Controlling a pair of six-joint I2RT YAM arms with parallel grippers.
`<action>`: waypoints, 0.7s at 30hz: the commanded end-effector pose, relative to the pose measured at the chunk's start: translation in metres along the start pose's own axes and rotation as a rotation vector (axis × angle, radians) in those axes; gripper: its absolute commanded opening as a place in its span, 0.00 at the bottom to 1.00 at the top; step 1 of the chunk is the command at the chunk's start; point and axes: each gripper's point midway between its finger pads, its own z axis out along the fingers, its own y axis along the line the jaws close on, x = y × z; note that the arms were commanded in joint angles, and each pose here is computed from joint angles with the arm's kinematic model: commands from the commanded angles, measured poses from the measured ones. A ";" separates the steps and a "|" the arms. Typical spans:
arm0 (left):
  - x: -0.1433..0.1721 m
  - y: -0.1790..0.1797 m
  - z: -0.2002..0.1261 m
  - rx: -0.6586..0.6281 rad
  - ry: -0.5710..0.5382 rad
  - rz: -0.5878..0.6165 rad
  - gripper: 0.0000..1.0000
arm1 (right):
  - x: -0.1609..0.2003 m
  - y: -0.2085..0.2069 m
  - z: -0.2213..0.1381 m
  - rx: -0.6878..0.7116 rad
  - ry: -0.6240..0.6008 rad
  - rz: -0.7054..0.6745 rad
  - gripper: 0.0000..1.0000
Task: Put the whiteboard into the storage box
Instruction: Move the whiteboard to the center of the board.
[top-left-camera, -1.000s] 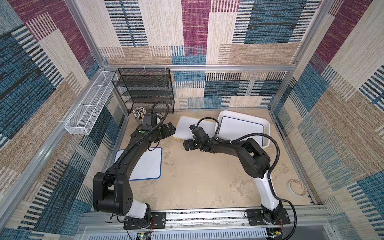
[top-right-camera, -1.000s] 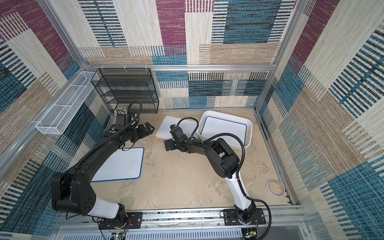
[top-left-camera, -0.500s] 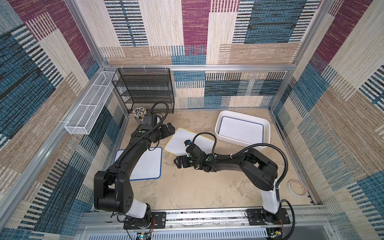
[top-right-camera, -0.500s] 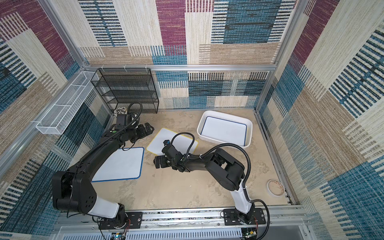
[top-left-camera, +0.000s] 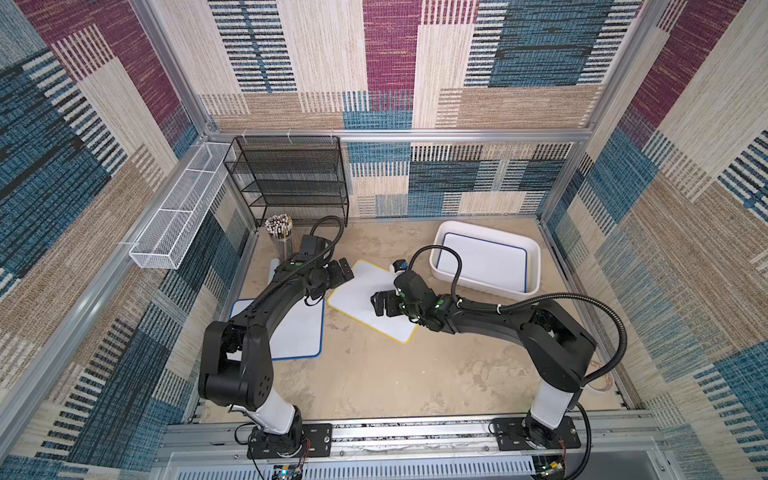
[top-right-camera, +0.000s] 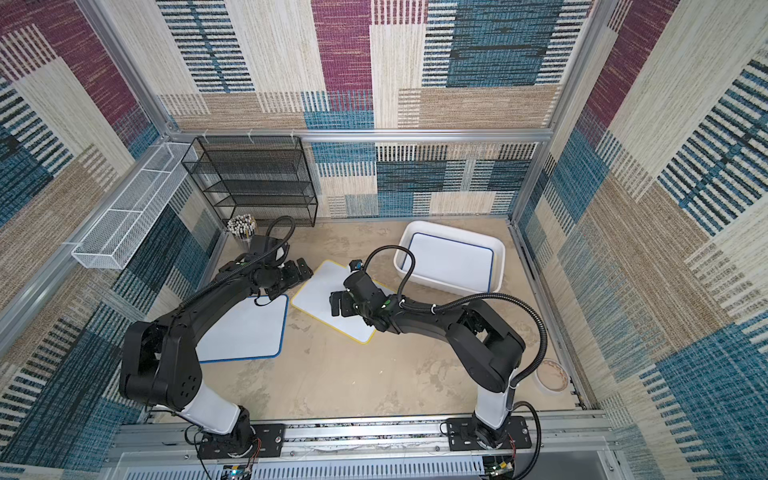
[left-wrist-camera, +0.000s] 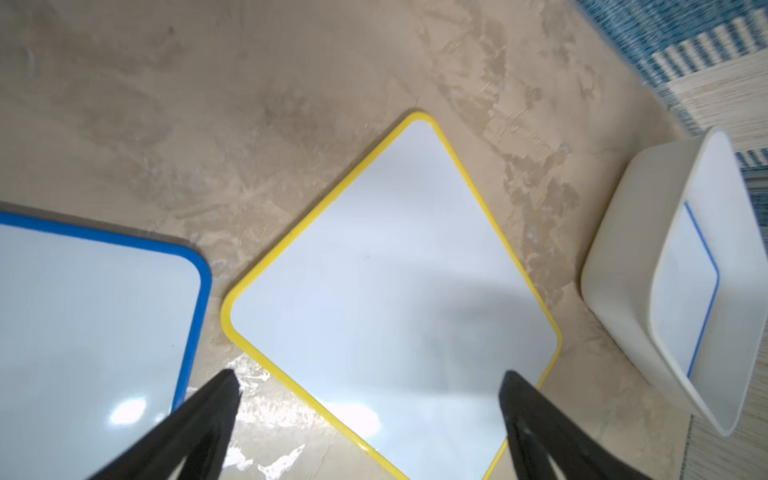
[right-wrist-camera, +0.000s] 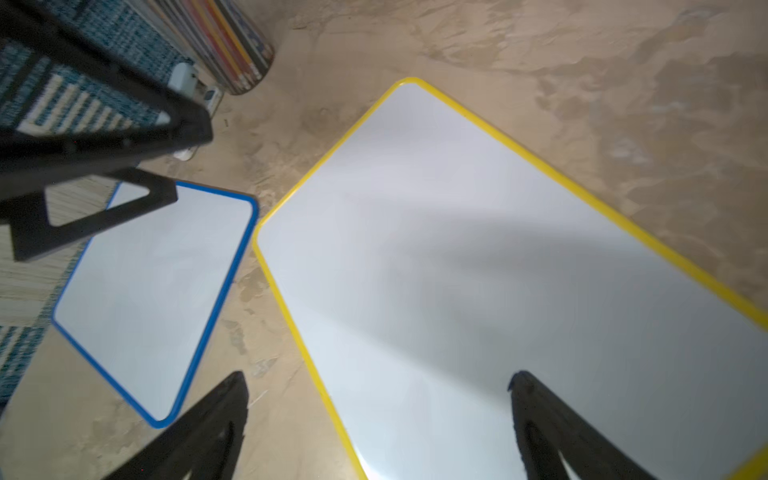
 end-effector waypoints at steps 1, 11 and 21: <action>0.023 0.007 0.013 -0.049 0.068 -0.083 0.99 | -0.020 -0.014 0.001 0.023 -0.062 -0.100 1.00; 0.075 0.012 0.039 -0.118 0.186 -0.161 0.99 | -0.041 -0.059 0.029 0.112 -0.051 -0.155 1.00; 0.092 0.010 0.059 -0.091 0.254 -0.205 0.99 | -0.047 -0.083 0.061 0.174 -0.055 -0.152 1.00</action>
